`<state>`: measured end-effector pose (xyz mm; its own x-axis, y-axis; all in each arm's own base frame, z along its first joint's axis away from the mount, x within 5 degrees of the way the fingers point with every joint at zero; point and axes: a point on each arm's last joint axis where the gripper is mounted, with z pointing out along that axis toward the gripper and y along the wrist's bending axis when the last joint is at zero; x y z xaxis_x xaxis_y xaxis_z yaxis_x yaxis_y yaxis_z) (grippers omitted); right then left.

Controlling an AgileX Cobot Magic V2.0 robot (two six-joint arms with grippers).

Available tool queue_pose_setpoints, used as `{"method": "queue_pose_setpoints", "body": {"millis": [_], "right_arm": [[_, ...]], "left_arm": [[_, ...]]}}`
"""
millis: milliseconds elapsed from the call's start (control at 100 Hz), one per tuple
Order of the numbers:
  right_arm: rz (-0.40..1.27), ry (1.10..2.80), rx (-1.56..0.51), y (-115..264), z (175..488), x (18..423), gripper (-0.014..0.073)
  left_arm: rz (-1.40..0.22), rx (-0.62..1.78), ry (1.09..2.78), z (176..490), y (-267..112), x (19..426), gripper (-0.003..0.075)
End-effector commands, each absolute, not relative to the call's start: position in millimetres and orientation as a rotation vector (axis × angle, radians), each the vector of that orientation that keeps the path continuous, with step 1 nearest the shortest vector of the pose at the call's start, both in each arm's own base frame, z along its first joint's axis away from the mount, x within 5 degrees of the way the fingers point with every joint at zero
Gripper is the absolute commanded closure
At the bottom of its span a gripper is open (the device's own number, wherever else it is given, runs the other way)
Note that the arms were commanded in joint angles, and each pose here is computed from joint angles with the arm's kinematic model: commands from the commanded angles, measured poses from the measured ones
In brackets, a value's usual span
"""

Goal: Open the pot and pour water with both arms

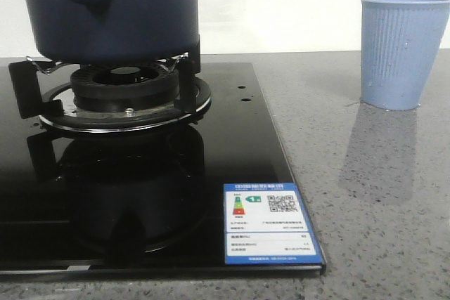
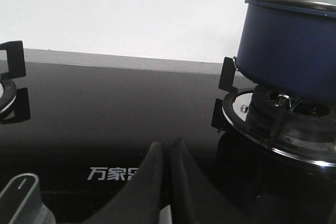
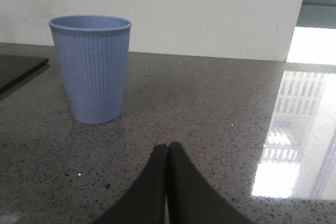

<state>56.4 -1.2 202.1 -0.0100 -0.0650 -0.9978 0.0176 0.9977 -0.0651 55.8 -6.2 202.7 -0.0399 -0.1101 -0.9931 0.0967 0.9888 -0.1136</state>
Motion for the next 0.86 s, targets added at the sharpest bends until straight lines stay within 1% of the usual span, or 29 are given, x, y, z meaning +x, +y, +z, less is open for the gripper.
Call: {"method": "queue_pose_setpoints", "body": {"millis": [0,850], "right_arm": [[-0.064,1.533,-0.025,-1.4,201.1,55.1,0.0656],[-0.068,1.551,-0.027,-1.5,199.5,55.1,0.0656]], "left_arm": [[-0.178,-0.031,1.521,205.5,-5.2,54.6,0.0736],[-0.178,-0.031,1.521,205.5,-5.2,54.6,0.0736]]}}
